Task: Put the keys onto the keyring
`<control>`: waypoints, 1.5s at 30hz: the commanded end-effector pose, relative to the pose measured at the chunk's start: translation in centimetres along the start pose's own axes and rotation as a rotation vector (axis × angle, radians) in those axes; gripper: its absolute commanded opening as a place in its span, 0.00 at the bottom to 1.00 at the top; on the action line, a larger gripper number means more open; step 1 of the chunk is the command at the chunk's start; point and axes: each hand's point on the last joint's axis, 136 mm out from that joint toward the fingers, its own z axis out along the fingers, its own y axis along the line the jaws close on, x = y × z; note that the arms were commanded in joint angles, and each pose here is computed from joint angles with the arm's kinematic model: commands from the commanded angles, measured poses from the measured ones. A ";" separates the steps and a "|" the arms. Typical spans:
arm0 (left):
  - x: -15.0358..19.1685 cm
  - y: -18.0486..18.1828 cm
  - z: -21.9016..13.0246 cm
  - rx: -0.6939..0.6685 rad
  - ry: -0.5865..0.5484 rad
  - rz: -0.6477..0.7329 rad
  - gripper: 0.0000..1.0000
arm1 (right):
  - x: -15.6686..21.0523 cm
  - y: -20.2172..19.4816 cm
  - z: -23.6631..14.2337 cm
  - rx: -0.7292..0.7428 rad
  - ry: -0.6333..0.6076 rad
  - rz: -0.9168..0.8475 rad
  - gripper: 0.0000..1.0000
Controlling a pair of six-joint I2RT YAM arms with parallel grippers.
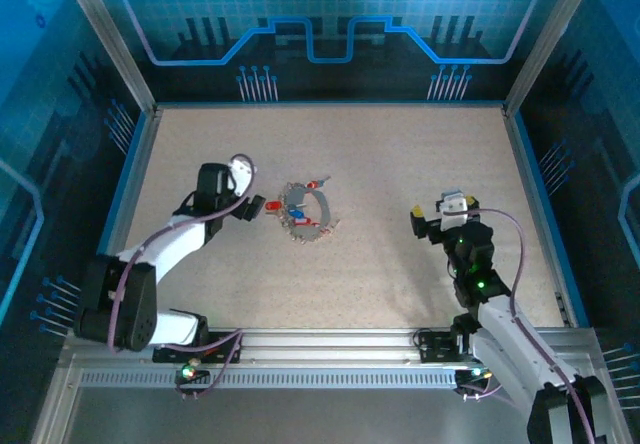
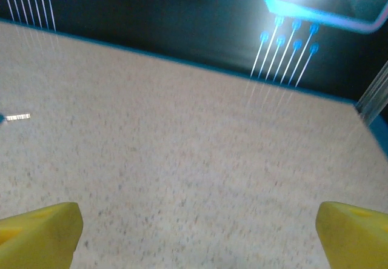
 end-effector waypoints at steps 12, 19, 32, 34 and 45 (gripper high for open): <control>0.6 1.8 0.3 -0.043 -0.374 -0.354 0.99 | 1.1 0.2 5.9 -0.015 -0.007 0.038 1.00; 1.4 2.9 1.9 -0.096 -0.342 -0.393 0.99 | 3.6 -0.8 9.4 0.020 0.046 0.050 1.00; 2.0 4.6 2.2 -0.173 -0.302 -0.452 0.99 | 4.1 -0.8 11.1 -0.061 0.159 0.102 1.00; 2.0 4.6 2.2 -0.172 -0.300 -0.451 0.99 | 4.1 -0.8 11.1 -0.060 0.159 0.103 1.00; 2.1 4.6 2.2 -0.172 -0.301 -0.452 0.99 | 4.1 -0.8 11.1 -0.060 0.161 0.103 1.00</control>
